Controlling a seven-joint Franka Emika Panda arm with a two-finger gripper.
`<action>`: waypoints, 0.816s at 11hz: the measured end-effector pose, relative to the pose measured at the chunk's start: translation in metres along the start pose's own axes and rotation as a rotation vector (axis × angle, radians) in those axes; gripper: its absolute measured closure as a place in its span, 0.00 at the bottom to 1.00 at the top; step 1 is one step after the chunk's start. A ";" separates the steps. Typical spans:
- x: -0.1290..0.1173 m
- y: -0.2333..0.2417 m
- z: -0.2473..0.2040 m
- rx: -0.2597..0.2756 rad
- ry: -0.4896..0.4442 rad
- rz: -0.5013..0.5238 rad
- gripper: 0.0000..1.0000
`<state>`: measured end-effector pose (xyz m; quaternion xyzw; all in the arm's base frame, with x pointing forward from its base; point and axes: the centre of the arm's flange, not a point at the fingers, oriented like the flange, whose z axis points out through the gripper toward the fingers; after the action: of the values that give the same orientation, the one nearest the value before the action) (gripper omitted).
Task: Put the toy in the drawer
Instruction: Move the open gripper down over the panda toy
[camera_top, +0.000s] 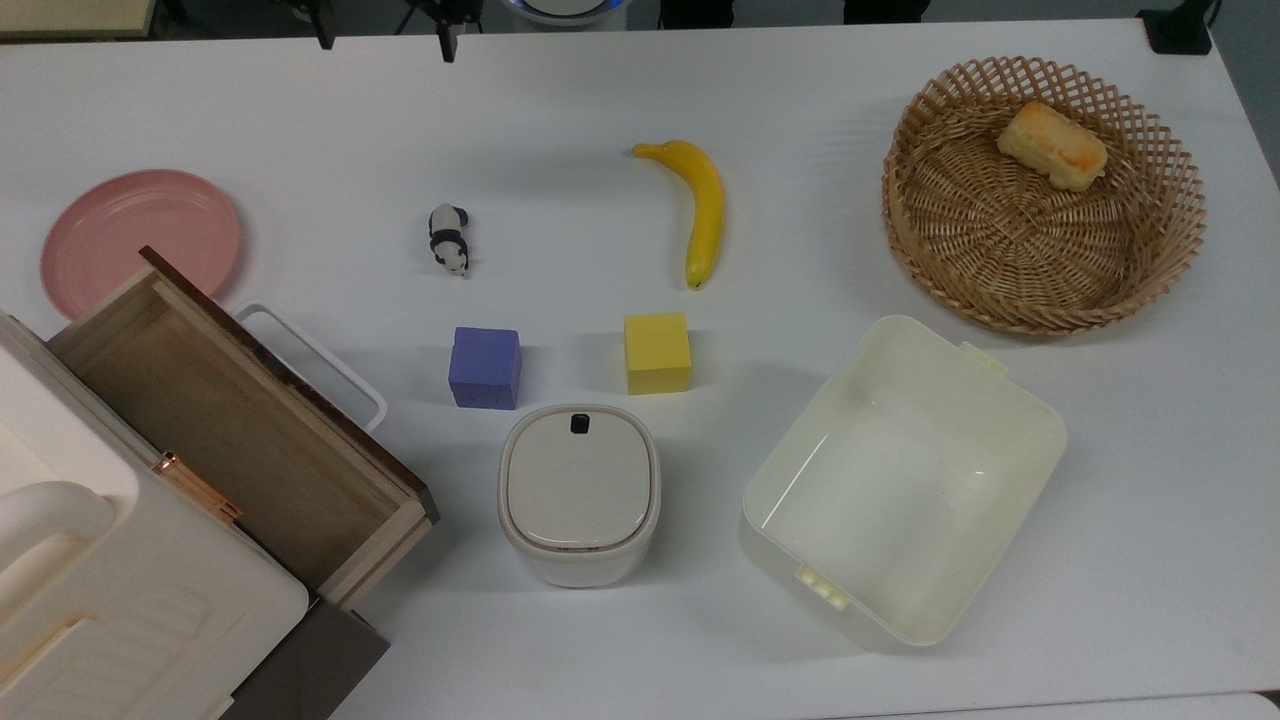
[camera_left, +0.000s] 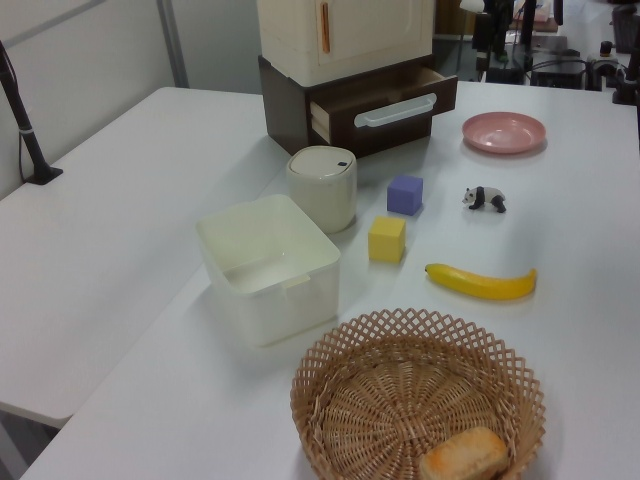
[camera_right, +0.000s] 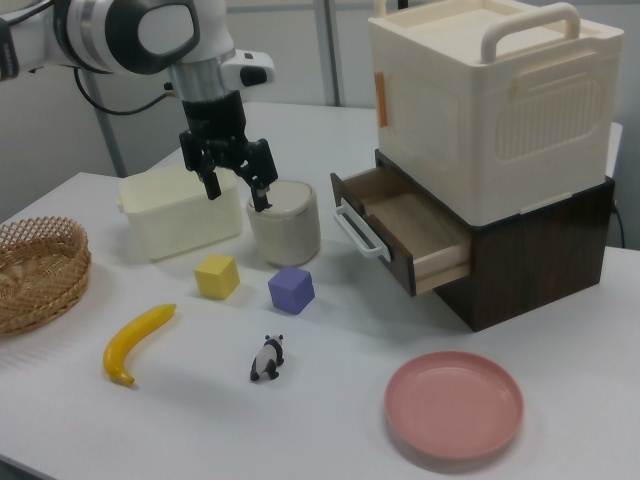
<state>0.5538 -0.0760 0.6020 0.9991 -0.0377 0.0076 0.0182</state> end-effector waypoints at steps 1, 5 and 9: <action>-0.001 0.005 0.006 0.001 -0.014 -0.008 0.00; -0.006 0.009 0.072 -0.007 -0.095 -0.053 0.00; -0.009 0.008 0.172 -0.073 -0.097 -0.100 0.00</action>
<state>0.5462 -0.0895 0.4299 0.9976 0.0111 -0.0431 0.0531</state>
